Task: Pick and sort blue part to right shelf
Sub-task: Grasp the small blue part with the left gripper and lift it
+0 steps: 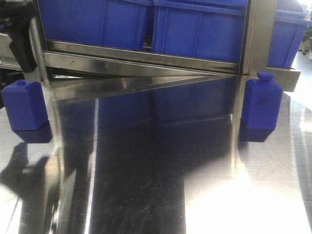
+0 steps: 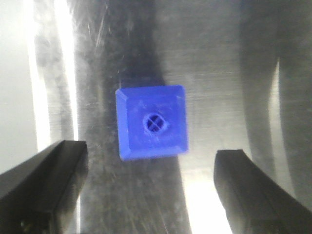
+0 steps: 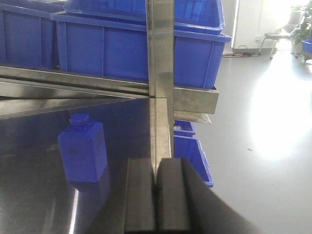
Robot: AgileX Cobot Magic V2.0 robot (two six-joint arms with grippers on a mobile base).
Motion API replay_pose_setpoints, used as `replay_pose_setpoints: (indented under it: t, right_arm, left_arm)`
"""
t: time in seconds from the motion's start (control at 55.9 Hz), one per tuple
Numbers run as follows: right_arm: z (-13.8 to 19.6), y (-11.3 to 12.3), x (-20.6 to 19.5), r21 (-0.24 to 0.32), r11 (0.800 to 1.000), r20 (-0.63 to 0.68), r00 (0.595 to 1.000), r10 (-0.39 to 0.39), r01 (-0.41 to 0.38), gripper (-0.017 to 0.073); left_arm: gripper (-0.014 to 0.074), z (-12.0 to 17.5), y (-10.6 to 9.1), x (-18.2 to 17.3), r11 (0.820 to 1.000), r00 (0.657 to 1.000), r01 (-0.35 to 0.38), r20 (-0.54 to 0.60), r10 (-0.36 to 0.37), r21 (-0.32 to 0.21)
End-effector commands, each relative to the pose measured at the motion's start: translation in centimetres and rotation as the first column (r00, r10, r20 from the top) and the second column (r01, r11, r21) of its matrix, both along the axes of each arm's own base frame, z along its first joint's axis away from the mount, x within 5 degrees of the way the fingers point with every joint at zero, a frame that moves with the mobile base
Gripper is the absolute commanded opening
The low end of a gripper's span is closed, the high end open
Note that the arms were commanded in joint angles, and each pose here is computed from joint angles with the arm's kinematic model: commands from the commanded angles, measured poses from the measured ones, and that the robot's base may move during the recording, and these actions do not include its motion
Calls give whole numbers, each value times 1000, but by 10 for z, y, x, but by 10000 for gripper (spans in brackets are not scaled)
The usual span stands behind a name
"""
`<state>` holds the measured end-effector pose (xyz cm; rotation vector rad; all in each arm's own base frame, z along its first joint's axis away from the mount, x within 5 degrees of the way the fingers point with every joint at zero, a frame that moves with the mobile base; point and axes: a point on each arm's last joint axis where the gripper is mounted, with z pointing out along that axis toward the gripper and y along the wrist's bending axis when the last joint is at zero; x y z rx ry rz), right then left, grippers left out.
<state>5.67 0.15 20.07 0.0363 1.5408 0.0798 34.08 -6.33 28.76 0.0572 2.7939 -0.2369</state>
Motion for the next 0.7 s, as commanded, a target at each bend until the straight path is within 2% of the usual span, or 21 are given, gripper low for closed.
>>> replay_pose_setpoints:
  t: [0.0,0.429,0.519,0.68]
  right_arm:
    - [11,0,-2,-4,1000,114,993,-5,5,38]
    - [11,0,-2,-4,1000,114,993,-5,5,38]
    - [11,0,-2,-4,1000,114,993,-5,5,38]
    - [11,0,-2,-4,1000,114,993,-5,5,38]
  left_arm:
    - [578,12,-4,6,1000,997,-10,74,12,-24]
    - [566,-29,-8,29,1000,1000,-21,16,21,-14]
    - [533,-33,-8,31,1000,1000,-21,5,21,-12]
    - [414,-35,-8,32,1000,1000,-21,1,21,-11]
